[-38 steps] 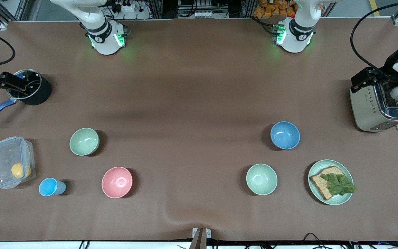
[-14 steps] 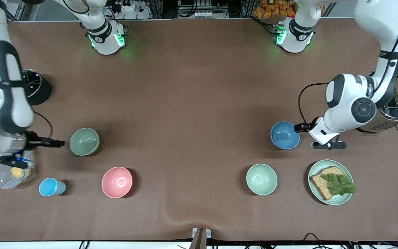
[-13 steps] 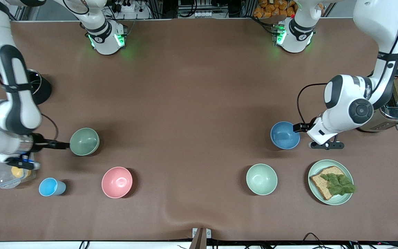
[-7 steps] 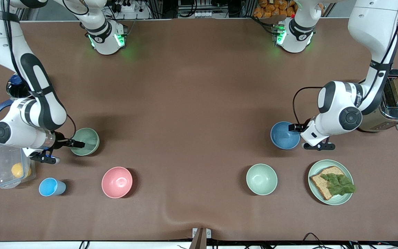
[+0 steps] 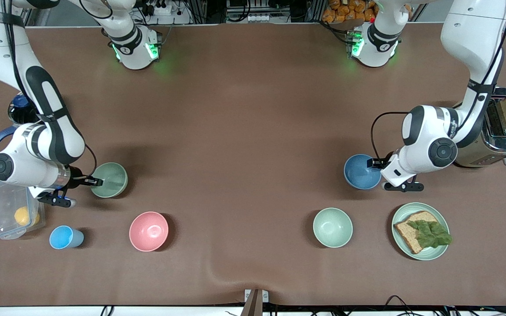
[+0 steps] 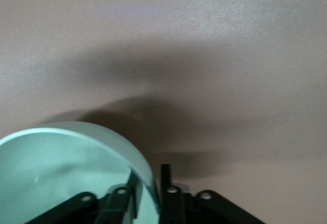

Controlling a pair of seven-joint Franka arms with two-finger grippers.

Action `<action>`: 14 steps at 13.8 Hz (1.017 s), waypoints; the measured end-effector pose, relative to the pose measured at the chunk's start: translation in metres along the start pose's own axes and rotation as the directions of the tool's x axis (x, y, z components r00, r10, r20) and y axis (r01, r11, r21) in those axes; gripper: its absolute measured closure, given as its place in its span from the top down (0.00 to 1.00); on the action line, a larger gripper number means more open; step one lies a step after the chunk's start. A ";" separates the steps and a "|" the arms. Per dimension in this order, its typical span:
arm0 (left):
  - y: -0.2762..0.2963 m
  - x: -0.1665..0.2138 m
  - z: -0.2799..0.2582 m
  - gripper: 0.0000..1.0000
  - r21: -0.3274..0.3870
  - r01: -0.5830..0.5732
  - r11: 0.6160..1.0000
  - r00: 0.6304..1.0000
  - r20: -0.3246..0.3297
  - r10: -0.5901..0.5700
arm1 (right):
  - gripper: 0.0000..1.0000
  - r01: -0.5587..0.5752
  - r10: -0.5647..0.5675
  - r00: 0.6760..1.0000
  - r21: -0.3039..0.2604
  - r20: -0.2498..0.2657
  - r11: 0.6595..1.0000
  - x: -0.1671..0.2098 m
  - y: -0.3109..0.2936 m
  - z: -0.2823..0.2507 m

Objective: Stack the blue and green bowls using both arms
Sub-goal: 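Grip the green bowl with the right gripper while the left gripper grips the blue bowl, then slide the green bowl toward the table middle while the left gripper carries the blue bowl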

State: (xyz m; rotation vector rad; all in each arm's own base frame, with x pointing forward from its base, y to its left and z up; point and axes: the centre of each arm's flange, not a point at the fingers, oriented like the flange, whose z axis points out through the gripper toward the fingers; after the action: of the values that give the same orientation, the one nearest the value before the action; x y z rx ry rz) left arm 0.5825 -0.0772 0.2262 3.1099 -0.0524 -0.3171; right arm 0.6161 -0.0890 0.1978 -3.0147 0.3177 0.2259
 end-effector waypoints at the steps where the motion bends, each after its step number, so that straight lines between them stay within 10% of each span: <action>1: 0.000 0.001 0.001 0.69 0.000 0.000 1.000 1.000 0.000 0.000 | 0.06 -0.001 0.001 1.000 0.006 0.004 1.000 -0.001 -0.002 -0.003; 14: 0.003 0.003 0.003 0.04 -0.002 -0.005 1.000 1.000 -0.001 0.005 | 0.06 -0.312 0.306 0.947 0.059 0.095 0.948 -0.062 -0.268 -0.105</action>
State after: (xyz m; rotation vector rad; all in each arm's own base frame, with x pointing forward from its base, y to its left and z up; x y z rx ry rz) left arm 0.5851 -0.0808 0.2231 3.1069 -0.0605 -0.3151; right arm 0.6277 0.1722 0.3338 -2.8583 0.7740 0.3568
